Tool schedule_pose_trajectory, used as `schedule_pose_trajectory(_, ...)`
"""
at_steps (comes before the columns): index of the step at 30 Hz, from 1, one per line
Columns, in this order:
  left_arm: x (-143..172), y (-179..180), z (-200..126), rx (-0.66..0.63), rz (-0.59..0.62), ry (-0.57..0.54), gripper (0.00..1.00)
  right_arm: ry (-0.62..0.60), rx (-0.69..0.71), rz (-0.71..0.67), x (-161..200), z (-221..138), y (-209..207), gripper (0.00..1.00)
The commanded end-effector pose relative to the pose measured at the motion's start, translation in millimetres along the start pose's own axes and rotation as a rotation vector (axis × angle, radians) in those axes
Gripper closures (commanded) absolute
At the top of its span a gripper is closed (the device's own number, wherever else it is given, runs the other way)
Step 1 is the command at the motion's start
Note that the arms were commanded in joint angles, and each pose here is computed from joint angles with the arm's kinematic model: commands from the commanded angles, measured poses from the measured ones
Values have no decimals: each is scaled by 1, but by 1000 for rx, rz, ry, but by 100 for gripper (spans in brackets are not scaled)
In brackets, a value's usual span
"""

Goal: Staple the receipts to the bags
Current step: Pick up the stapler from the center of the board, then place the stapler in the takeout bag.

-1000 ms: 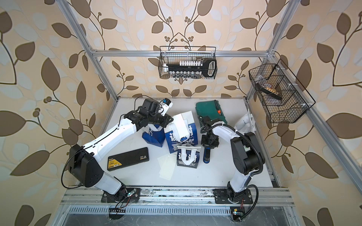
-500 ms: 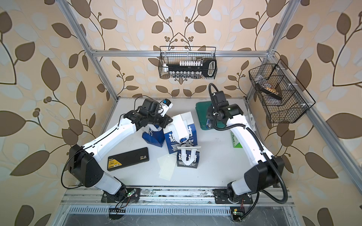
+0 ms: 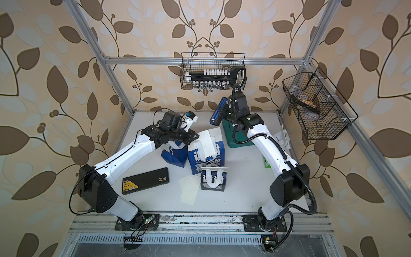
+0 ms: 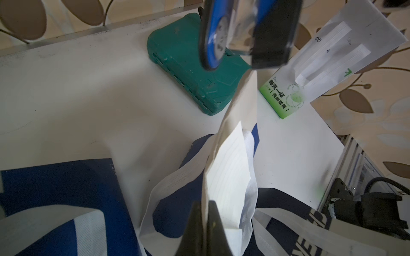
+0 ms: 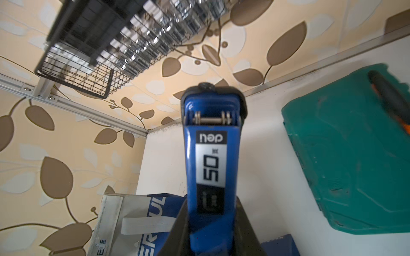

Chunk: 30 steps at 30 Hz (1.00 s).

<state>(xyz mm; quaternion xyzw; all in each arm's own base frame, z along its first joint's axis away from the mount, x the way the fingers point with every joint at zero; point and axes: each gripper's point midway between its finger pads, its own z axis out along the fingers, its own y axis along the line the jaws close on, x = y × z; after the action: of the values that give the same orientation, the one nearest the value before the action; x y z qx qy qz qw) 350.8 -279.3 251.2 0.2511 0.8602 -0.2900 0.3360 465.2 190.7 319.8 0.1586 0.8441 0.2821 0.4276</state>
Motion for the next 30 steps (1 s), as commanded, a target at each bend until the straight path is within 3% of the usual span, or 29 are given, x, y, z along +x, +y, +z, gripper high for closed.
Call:
schedule_pose_trajectory(1,-17,-14,-2,39,10,-38,100,-129,-229,9,-42,-31,73,100)
schedule_pose_trajectory(20,-33,-9,-3,-5,16,-111,100,56,-175,-10,33,-18,64,100)
schedule_pose_trajectory(30,-29,-5,-1,-28,34,-97,100,23,-188,-68,22,-36,71,100)
